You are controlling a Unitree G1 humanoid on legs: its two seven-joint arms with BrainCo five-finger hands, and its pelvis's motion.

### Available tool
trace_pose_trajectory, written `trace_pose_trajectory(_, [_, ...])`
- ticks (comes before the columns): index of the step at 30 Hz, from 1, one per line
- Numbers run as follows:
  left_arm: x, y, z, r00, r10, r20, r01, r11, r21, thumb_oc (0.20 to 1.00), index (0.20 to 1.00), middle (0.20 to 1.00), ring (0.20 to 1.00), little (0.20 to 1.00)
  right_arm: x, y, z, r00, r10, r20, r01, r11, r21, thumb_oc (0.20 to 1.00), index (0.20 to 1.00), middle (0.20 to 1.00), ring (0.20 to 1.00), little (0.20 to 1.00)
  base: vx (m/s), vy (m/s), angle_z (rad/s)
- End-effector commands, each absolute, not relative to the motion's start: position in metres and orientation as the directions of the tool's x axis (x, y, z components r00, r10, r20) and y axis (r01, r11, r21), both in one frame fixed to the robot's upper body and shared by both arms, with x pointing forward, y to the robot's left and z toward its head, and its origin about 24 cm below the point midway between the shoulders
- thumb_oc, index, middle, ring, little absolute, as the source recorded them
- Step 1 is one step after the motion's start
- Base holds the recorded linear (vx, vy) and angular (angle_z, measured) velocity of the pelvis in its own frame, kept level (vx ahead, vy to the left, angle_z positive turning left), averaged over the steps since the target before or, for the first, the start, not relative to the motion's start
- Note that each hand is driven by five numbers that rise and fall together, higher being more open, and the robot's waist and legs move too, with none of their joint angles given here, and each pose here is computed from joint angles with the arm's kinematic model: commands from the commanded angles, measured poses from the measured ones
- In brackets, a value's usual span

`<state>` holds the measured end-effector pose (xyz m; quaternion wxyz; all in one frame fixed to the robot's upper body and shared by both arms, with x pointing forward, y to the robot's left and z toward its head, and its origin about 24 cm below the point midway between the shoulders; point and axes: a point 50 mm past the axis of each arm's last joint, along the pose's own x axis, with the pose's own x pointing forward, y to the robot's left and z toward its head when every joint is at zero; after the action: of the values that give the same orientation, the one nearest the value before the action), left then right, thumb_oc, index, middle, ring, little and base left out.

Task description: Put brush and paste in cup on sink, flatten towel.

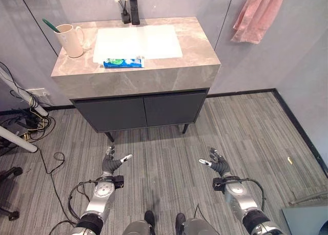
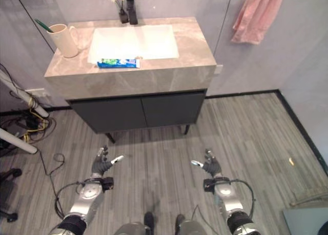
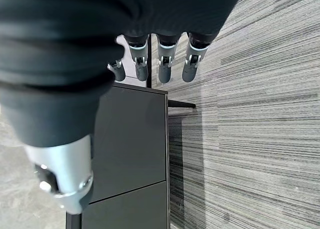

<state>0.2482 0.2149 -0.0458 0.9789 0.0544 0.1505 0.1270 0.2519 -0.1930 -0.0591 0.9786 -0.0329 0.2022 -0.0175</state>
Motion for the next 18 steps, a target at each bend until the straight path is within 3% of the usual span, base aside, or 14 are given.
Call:
trace_pose_trajectory(1, [0.260, 0.204, -0.027, 0.961, 0.222, -0.163, -0.197, 0.968, 0.158, 1.000, 1.000, 1.000, 1.000, 1.000, 0.261, -0.196, -0.041, 0.959, -0.067, -0.275, 0.052, 0.997, -0.063, 1.000, 1.000, 1.000, 1.000, 1.000, 0.05, 0.026, 0.00])
trace_pose_trajectory(18, [0.242, 0.213, -0.040, 0.953, 0.214, -0.215, -0.168, 0.963, 0.212, 1.000, 1.000, 1.000, 1.000, 1.000, 0.242, -0.201, -0.062, 0.926, -0.111, -0.362, 0.113, 0.994, -0.015, 1.000, 1.000, 1.000, 1.000, 1.000, 0.02, 0.086, -0.01])
